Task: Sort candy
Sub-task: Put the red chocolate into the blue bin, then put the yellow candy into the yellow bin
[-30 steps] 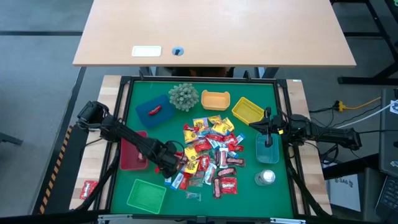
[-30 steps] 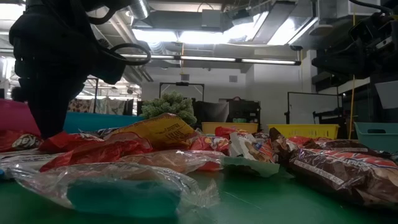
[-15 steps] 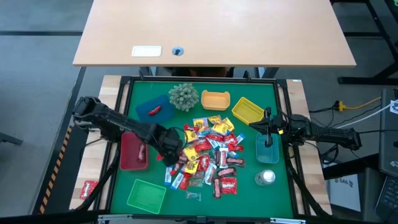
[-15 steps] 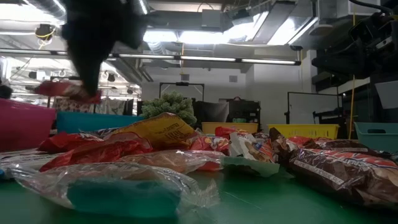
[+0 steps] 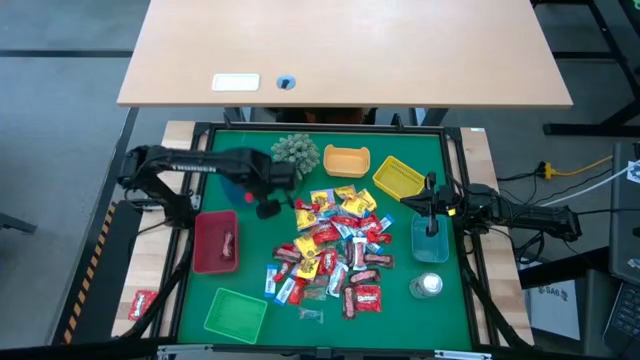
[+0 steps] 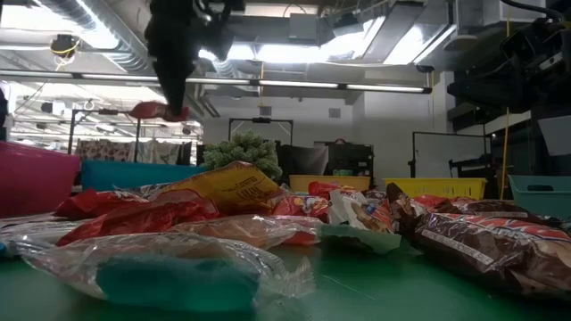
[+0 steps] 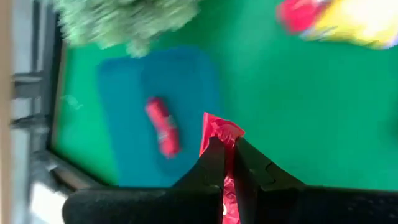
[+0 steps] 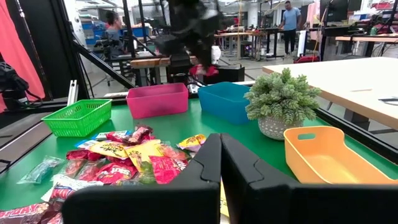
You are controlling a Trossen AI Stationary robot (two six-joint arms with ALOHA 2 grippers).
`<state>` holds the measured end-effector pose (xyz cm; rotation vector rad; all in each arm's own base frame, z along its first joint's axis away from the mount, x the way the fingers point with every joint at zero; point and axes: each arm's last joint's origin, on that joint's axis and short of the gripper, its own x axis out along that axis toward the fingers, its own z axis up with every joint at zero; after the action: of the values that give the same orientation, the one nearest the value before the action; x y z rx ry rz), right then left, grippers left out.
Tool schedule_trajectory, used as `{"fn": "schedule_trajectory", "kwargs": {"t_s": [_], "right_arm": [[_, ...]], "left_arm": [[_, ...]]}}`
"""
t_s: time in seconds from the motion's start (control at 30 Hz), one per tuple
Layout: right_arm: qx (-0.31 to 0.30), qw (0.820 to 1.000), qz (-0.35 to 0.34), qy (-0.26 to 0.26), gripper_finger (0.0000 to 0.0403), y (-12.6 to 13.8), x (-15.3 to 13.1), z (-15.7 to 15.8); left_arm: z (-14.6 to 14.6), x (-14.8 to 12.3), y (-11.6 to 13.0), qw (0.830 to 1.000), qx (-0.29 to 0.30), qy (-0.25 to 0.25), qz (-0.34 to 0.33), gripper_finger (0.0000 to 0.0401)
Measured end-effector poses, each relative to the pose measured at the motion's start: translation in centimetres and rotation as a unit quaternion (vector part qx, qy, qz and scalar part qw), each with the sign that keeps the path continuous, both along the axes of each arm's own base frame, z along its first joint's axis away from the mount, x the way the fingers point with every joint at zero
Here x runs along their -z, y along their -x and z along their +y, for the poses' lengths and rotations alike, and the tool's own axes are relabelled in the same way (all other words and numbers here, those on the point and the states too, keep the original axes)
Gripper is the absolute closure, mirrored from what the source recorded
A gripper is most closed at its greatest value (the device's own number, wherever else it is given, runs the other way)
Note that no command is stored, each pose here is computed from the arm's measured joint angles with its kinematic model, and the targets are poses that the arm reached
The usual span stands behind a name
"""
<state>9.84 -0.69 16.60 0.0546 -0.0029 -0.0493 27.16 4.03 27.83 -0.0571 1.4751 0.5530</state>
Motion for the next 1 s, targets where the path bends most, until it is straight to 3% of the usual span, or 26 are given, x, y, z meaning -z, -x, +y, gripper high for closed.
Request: {"fn": "schedule_trajectory", "kwargs": {"t_s": [0.23,0.43,0.53,0.77,1.0], "right_arm": [[0.001,1.0,0.0,0.005,0.0402,0.0,0.0,0.0],[0.001,1.0,0.0,0.005,0.0396,0.0,0.0,0.0],[-0.004,1.0,-0.003,0.005,0.0366,0.0,-0.1,0.0],[-0.004,0.999,-0.034,0.007,0.0255,0.0,-0.7,0.0],[-0.004,0.993,-0.114,0.013,0.0185,0.3,-2.2,0.0]], "left_arm": [[4.6,0.8,1.4,0.997,-0.048,-0.046,0.043,0.0386],[6.6,1.3,2.4,0.995,-0.089,-0.018,0.046,0.0363],[7.0,1.5,2.7,0.994,-0.099,-0.015,0.05,0.0341],[7.4,1.8,2.8,0.993,-0.11,-0.016,0.047,0.028],[7.1,1.7,1.3,0.995,-0.096,-0.033,-0.015,0.0268]]}}
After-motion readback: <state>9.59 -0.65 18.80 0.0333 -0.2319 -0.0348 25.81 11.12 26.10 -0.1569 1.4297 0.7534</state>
